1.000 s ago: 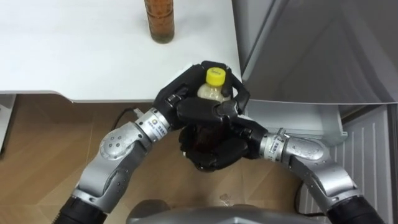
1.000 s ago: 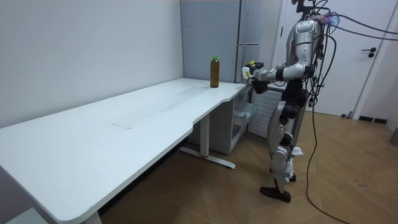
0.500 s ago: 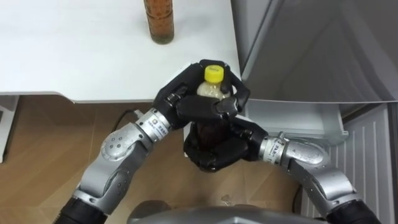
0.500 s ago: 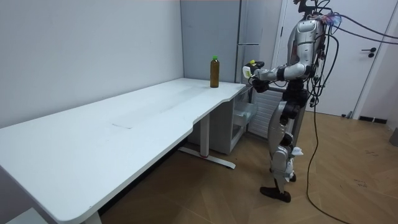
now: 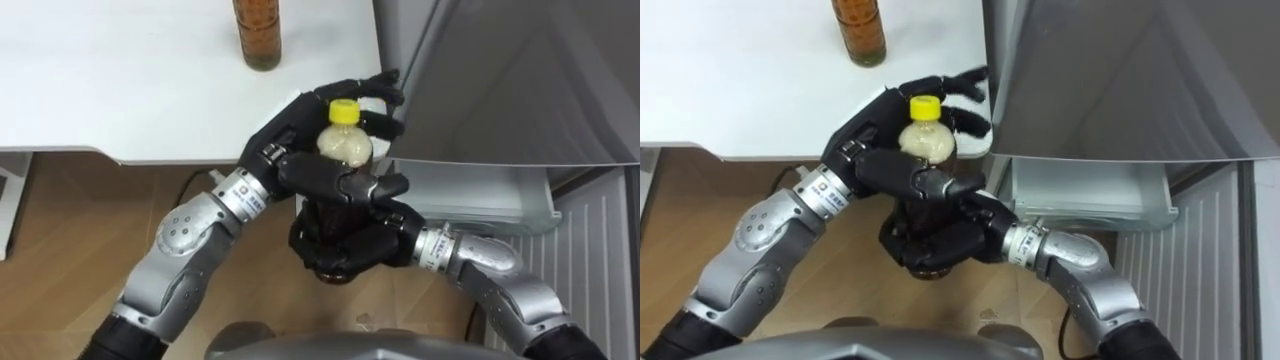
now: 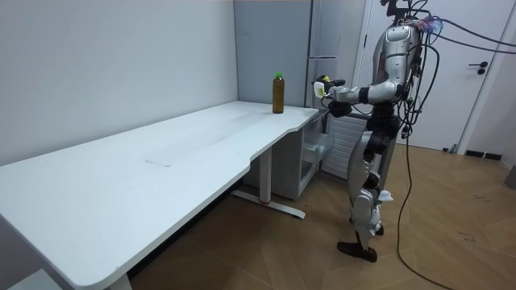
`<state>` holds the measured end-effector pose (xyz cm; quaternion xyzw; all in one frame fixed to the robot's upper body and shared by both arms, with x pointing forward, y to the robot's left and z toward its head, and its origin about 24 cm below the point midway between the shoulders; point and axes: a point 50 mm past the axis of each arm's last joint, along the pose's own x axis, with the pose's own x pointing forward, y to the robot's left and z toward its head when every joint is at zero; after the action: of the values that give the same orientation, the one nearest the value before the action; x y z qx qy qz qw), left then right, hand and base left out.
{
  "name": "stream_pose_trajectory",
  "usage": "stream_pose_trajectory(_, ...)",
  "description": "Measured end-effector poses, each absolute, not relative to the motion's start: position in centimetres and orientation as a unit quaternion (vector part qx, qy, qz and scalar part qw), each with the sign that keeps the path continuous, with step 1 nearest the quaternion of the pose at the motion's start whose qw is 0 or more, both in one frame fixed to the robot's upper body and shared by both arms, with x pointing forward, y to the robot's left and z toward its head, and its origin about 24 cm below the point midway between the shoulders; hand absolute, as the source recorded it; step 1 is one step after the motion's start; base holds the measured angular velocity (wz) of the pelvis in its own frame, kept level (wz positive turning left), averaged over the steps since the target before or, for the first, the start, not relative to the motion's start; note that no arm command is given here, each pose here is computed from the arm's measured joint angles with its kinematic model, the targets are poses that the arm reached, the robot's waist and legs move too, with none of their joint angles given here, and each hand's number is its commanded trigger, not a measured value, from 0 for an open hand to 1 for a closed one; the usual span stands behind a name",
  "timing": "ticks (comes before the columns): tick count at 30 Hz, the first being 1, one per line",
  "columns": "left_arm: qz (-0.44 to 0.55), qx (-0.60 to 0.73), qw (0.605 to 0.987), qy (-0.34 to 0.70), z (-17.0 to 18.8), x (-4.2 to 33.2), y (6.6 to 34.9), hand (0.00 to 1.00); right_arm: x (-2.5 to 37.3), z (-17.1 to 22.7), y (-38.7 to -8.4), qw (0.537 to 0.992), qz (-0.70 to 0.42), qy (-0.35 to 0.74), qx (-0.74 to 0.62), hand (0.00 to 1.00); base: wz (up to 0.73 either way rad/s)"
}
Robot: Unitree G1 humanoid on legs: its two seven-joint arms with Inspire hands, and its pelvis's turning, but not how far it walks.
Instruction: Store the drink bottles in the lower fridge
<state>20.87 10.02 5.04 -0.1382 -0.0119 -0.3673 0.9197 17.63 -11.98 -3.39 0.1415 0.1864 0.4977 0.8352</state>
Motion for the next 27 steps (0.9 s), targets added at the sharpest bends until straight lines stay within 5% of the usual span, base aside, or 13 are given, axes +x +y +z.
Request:
stream_pose_trajectory(14, -0.382, -0.194, 0.887, -0.175, 12.3, 21.2, 9.6, 0.00, 16.7, -3.2, -11.5, 0.827, 0.507, 0.182, 0.158, 1.00, 0.04)
stream_pose_trajectory(27, -0.342, -0.217, 0.844, -0.351, 18.7, 19.7, 12.5, 0.00, 14.6, -4.9, -13.5, 0.831, 0.493, 0.241, 0.091, 1.00, -0.06)
